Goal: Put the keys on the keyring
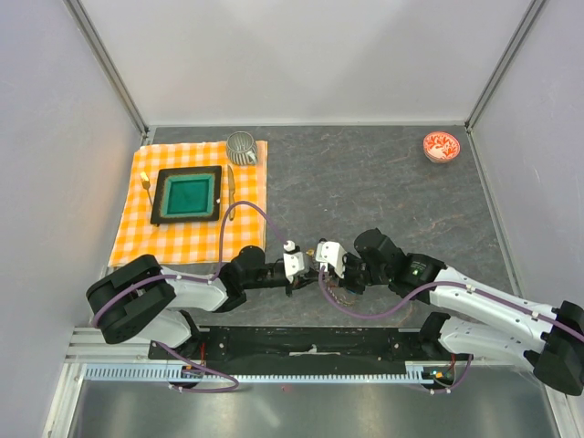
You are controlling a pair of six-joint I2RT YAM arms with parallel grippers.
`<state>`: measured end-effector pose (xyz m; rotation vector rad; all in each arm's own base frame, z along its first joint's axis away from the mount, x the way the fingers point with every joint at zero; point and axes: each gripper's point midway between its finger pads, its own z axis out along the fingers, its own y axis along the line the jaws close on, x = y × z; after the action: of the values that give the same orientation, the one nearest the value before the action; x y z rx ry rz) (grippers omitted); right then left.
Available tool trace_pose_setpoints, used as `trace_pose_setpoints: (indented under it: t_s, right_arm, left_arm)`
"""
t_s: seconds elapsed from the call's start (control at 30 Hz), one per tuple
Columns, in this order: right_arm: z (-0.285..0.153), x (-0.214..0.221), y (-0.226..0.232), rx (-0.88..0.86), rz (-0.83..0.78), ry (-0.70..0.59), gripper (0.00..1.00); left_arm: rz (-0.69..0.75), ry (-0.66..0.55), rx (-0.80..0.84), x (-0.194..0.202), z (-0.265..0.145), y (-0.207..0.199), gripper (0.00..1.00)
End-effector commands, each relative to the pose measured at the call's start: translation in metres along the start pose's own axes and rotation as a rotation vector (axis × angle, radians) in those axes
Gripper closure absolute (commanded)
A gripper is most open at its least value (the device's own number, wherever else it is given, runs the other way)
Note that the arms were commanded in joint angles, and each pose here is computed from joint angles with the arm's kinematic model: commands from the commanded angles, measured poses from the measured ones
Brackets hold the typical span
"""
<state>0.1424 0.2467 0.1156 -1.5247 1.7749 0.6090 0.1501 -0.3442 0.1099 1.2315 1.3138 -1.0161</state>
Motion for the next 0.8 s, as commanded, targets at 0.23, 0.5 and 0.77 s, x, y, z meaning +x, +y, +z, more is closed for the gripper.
trace_pose_setpoints:
  t_s: [0.23,0.5,0.77]
  right_arm:
    - [0.001,-0.019,-0.002,-0.007,-0.020,-0.041,1.00]
    - [-0.004,-0.024,-0.015,0.088,0.043,-0.064,0.94]
    - [-0.030,-0.058,-0.027,0.167,0.120,-0.275,0.67]
  left_arm:
    - [-0.002,-0.142,-0.105,-0.032,-0.003,0.015,0.98]
    - [0.005,-0.194,-0.099,-0.036,-0.009,0.010,0.98]
    - [0.029,-0.246,-0.094,-0.042,-0.015,0.006,0.98]
